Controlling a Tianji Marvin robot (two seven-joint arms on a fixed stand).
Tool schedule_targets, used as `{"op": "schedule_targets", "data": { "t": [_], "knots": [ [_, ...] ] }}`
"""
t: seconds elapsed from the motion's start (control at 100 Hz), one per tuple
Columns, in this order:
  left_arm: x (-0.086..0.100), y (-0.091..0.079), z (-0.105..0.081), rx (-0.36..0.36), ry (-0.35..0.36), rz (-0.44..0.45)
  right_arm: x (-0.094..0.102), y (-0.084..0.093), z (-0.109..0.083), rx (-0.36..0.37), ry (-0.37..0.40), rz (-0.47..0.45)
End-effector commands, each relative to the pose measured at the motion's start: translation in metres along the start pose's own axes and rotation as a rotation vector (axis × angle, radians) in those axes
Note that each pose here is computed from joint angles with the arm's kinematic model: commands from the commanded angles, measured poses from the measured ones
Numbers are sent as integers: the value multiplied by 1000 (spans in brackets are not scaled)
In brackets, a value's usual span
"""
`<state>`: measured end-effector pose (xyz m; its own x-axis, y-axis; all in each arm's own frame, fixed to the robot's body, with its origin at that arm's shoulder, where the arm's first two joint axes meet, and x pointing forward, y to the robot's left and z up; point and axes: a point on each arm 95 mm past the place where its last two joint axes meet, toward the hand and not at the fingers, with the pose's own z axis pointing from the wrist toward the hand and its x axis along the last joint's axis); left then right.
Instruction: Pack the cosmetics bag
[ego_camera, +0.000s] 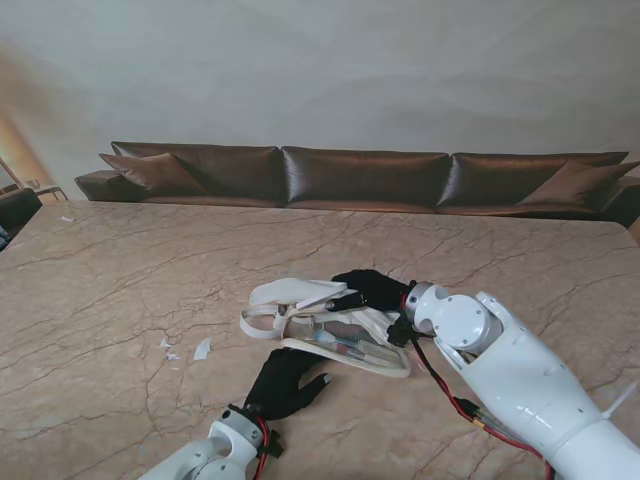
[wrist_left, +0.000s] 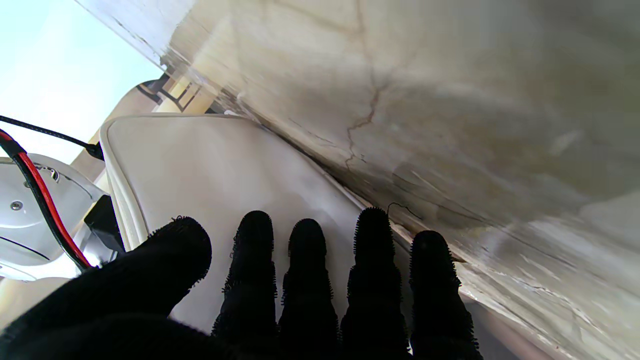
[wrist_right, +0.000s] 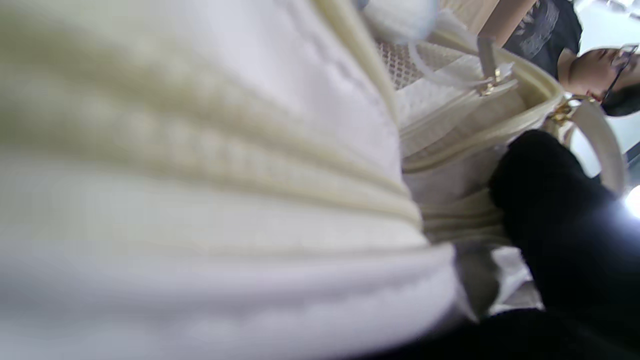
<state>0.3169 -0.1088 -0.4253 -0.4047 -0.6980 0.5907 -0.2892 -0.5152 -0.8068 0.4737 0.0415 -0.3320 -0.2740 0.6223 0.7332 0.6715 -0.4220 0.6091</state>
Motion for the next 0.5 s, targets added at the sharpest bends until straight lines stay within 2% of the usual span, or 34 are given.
{"op": "schedule_targets", "data": {
  "t": [0.0,0.14,0.3,0.49],
  "knots": [
    [7,4,0,7,3,-22,5,-6,0,29,21,1],
    [11,3,2,21,9,-49,6,-4,-5,92,21,-6],
    [18,1,4,45,24,-64,8,-2,-9,114,17,-26],
    [21,-1,8,65,4,-91,15,1,-14,148,19,-87]
  ]
}}
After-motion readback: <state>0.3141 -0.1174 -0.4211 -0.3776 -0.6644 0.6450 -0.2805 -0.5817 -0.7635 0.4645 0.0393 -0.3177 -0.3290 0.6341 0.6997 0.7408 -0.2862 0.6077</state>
